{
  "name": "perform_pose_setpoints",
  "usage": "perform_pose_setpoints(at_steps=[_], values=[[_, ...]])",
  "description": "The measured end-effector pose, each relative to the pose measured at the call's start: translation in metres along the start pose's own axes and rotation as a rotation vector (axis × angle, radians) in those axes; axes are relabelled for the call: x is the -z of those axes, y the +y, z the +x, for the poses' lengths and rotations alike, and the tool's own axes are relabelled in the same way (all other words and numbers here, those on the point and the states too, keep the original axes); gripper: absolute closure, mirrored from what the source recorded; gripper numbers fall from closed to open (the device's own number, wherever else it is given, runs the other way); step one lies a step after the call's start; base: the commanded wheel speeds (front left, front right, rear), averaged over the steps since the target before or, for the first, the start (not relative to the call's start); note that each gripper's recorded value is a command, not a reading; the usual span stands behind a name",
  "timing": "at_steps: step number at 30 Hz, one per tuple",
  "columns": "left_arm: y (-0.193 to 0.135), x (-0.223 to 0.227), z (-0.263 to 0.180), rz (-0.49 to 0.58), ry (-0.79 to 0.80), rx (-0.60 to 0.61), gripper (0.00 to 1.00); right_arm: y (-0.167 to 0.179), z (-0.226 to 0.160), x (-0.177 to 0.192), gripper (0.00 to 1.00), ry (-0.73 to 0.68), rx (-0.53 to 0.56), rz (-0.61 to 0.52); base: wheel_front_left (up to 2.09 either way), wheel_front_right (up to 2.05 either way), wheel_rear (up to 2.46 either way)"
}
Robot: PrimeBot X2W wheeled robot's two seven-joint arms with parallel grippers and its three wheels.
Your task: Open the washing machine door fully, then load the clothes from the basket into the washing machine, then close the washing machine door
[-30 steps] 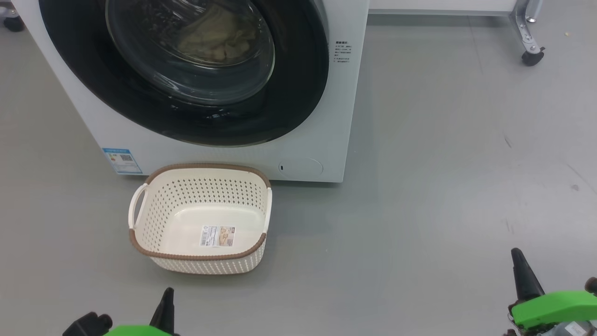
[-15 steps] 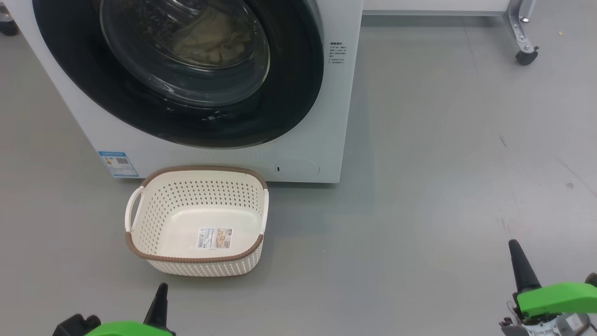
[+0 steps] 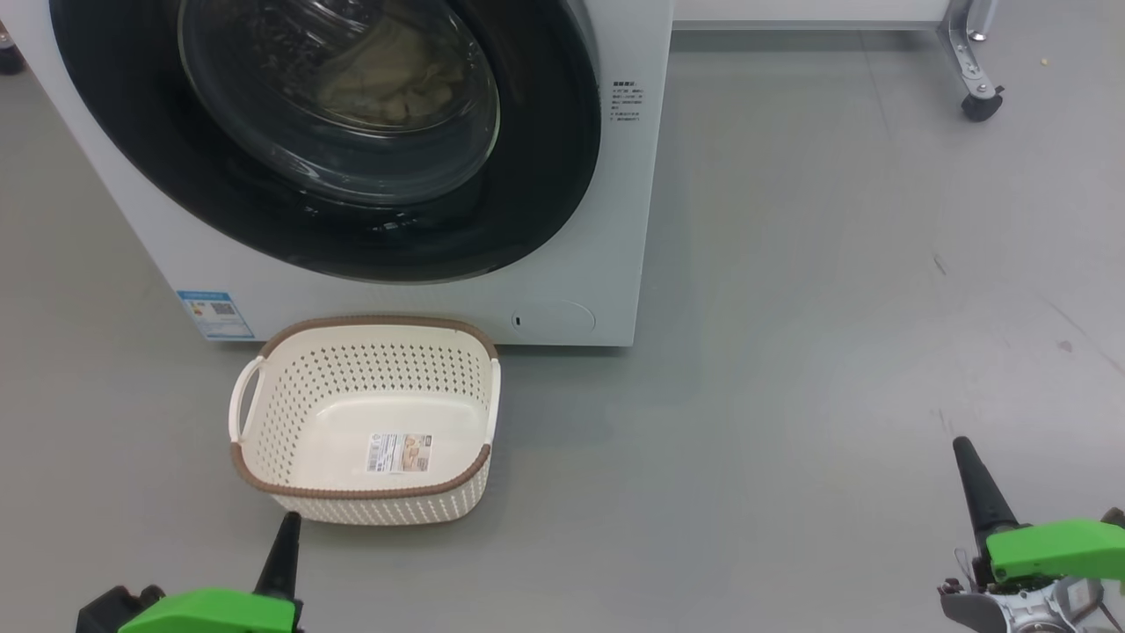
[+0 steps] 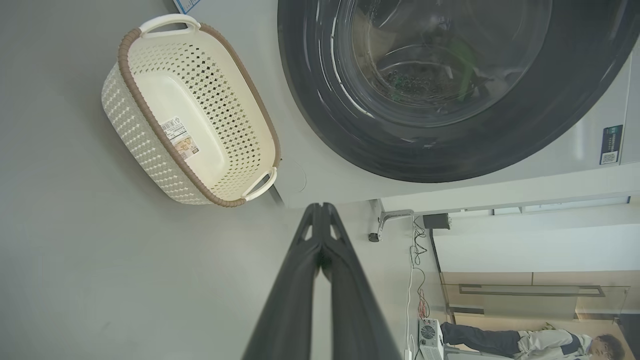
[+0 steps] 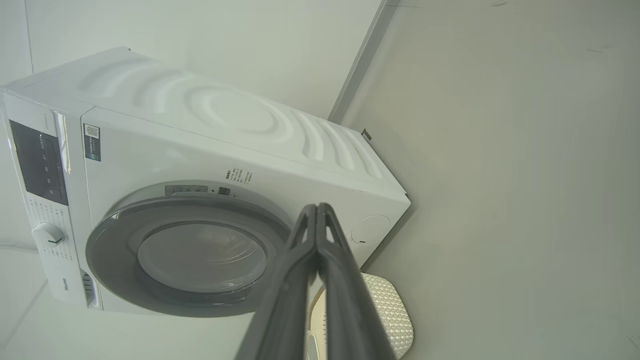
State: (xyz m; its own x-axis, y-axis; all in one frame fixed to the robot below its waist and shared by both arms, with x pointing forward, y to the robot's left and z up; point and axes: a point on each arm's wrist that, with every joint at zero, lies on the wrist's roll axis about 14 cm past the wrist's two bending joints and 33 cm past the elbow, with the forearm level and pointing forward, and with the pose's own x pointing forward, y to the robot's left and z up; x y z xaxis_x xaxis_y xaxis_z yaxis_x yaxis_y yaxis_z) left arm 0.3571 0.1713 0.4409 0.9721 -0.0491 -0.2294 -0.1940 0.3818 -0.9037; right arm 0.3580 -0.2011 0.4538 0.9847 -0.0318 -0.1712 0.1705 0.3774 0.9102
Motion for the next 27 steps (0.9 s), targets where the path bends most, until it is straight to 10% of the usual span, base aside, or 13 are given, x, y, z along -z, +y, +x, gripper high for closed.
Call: perform_pose_setpoints(at_steps=[27], values=[[-0.021,-0.02,0.007,-0.29,-0.032,0.088,1.0,0.016,0.007,-0.008,1.0,-0.014,-0.058,0.306,0.0,0.0,0.0]])
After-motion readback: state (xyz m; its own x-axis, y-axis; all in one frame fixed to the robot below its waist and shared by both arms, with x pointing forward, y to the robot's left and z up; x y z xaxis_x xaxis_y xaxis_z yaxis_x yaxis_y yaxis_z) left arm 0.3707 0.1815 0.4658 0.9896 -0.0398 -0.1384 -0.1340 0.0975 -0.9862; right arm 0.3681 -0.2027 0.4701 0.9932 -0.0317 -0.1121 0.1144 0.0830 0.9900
